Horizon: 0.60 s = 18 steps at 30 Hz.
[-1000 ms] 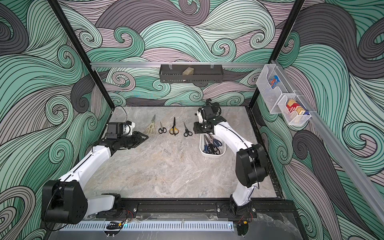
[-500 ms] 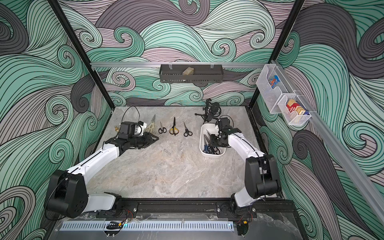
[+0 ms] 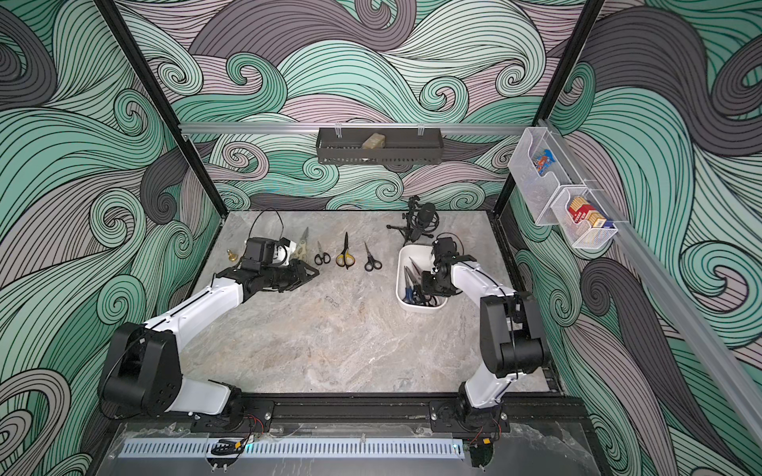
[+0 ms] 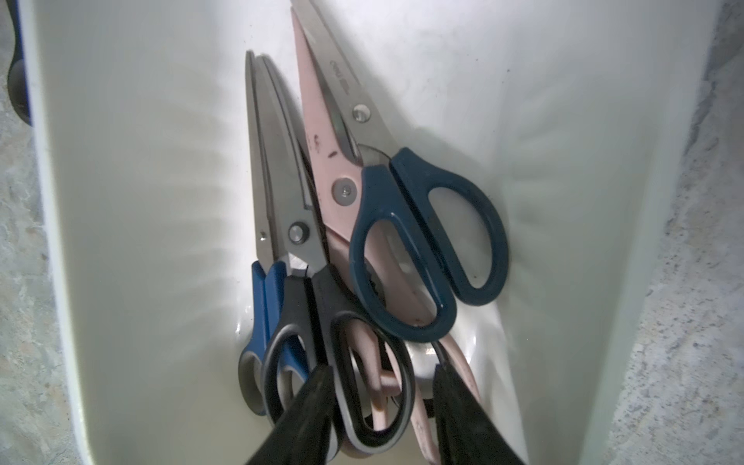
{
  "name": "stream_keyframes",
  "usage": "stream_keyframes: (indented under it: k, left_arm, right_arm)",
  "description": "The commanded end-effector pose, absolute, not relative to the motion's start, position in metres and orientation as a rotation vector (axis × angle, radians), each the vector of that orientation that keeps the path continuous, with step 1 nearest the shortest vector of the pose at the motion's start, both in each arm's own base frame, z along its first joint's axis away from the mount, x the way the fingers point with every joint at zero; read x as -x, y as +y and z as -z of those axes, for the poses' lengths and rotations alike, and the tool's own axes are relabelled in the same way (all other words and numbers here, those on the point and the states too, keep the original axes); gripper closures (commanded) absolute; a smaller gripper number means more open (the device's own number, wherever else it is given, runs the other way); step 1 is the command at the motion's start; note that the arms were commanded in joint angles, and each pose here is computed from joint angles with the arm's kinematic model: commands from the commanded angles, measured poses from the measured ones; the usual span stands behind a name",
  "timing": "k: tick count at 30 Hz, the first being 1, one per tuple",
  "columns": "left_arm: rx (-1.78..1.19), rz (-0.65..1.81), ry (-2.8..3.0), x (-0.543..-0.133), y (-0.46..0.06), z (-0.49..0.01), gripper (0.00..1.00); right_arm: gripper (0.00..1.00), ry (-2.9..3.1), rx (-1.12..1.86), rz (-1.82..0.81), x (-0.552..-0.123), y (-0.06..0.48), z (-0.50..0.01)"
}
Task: Take the scissors out of the storage box
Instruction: Pick up the scissors from the storage box.
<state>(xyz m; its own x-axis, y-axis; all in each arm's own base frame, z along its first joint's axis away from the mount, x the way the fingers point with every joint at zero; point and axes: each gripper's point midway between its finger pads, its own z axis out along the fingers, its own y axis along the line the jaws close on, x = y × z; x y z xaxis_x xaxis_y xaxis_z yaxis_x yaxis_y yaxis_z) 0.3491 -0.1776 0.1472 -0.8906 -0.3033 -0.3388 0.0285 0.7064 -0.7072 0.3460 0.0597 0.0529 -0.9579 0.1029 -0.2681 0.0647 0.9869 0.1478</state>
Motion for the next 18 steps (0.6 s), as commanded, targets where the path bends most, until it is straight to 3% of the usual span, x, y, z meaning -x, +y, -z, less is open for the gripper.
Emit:
stream_keyframes:
  k: [1,18]
  left_arm:
    - [0.171,1.030,2.489,-0.352,-0.181,-0.148,0.62]
    - [0.154,1.014,2.507,-0.350,-0.180,-0.144,0.62]
  right_arm:
    - [0.62,2.871,-0.139,-0.189,-0.343,0.058,-0.045]
    - [0.72,2.897,-0.219,-0.196,-0.345,0.058,-0.018]
